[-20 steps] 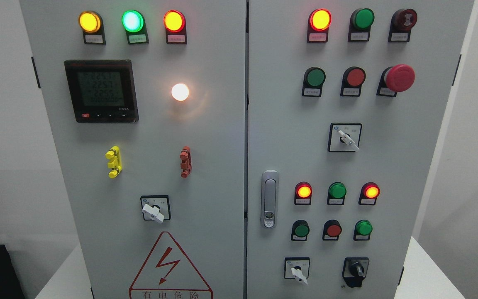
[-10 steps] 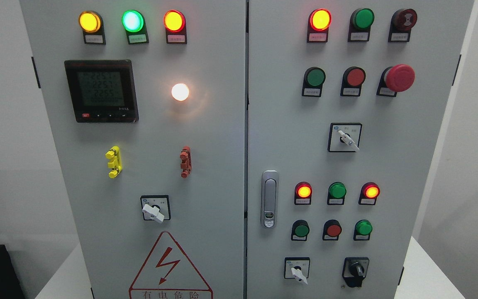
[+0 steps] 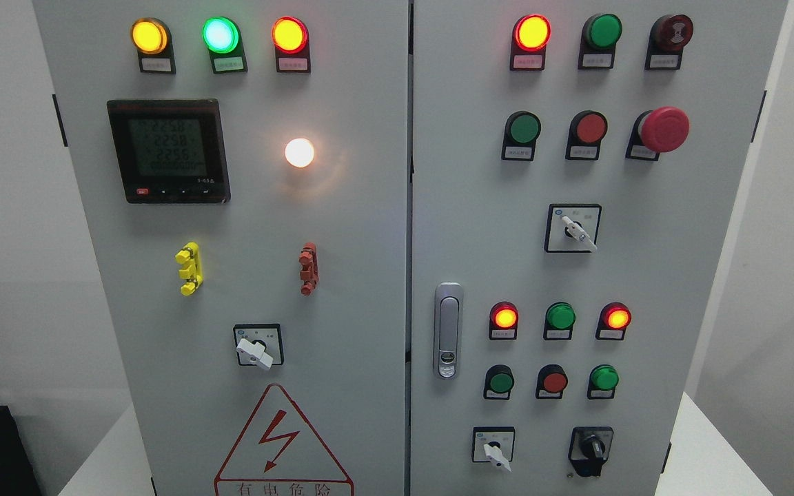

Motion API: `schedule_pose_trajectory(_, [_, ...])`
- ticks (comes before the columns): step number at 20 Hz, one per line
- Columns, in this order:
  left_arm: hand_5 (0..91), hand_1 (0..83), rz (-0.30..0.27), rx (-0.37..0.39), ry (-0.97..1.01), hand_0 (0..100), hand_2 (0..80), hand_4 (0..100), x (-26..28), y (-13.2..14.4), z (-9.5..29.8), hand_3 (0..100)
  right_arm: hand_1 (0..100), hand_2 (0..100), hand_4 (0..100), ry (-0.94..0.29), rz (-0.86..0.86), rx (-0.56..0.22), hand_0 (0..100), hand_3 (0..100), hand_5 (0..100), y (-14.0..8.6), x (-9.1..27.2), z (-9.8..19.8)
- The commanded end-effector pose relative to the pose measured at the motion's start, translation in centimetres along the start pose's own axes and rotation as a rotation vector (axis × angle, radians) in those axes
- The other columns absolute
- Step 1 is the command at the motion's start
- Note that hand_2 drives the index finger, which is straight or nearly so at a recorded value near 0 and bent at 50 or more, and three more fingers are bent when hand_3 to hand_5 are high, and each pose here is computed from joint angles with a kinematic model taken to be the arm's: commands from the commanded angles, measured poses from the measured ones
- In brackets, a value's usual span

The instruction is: Trip black knob to open circuit

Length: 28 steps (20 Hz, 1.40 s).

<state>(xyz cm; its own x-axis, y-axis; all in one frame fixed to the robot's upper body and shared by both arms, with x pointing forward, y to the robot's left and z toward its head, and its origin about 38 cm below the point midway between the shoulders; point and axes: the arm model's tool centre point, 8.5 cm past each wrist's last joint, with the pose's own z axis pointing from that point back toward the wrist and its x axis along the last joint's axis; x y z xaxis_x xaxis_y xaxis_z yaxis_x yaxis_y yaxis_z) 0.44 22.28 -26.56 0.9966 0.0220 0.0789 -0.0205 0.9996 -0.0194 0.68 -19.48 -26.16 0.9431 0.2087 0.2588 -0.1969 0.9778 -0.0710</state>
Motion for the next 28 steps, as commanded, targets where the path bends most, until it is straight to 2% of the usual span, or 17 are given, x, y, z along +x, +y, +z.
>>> schedule_pose_trajectory(1, [0.0, 38.9, 0.004, -0.001, -0.004, 12, 0.0, 0, 0.2, -0.1, 0.0, 0, 14, 0, 0, -0.071, -0.018, -0.008, 0, 0, 0, 0.1, 1.8, -0.2])
schedule_pose_trajectory(4, [0.0, 38.9, 0.004, -0.001, -0.004, 12, 0.0, 0, 0.2, -0.1, 0.0, 0, 15, 0, 0, -0.138, -0.025, -0.019, 0, 0, 0, 0.0, 3.5, -0.4])
schedule_pose_trajectory(7, [0.0, 38.9, 0.003, -0.001, -0.006, 12, 0.0, 0, 0.3, -0.1, 0.0, 0, 15, 0, 0, -0.228, -0.037, -0.028, 0, 6, 0, -0.1, 5.2, -0.2])
schedule_pose_trajectory(9, [0.0, 38.9, 0.003, -0.001, -0.004, 12, 0.0, 0, 0.3, -0.1, 0.0, 0, 17, 0, 3, -0.291, -0.045, -0.029, 0, 10, 0, -0.2, 6.2, -0.1])
schedule_pose_trajectory(11, [0.0, 38.9, 0.003, -0.001, -0.006, 12, 0.0, 0, 0.3, -0.1, 0.0, 0, 19, 0, 9, -0.364, -0.054, -0.033, 0, 19, 0, -0.2, 7.2, 0.2])
schedule_pose_trajectory(12, [0.0, 38.9, 0.003, 0.0, -0.006, 12, 0.0, 0, 0.3, 0.0, 0.0, 0, 20, 0, 10, -0.399, -0.058, -0.033, 0, 19, 0, -0.3, 7.7, 0.3])
schedule_pose_trajectory(18, [0.0, 38.9, 0.003, -0.001, -0.006, 12, 0.0, 0, 0.3, -0.1, 0.0, 0, 32, 0, 28, -0.564, -0.091, -0.063, 0, 36, 0, -0.8, 10.4, 1.1])
schedule_pose_trajectory(28, [0.0, 38.9, 0.004, -0.001, -0.004, 12, 0.0, 0, 0.2, -0.1, 0.0, 0, 48, 0, 55, -0.793, -0.191, -0.151, 1, 76, 26, -2.4, 14.6, 2.9])
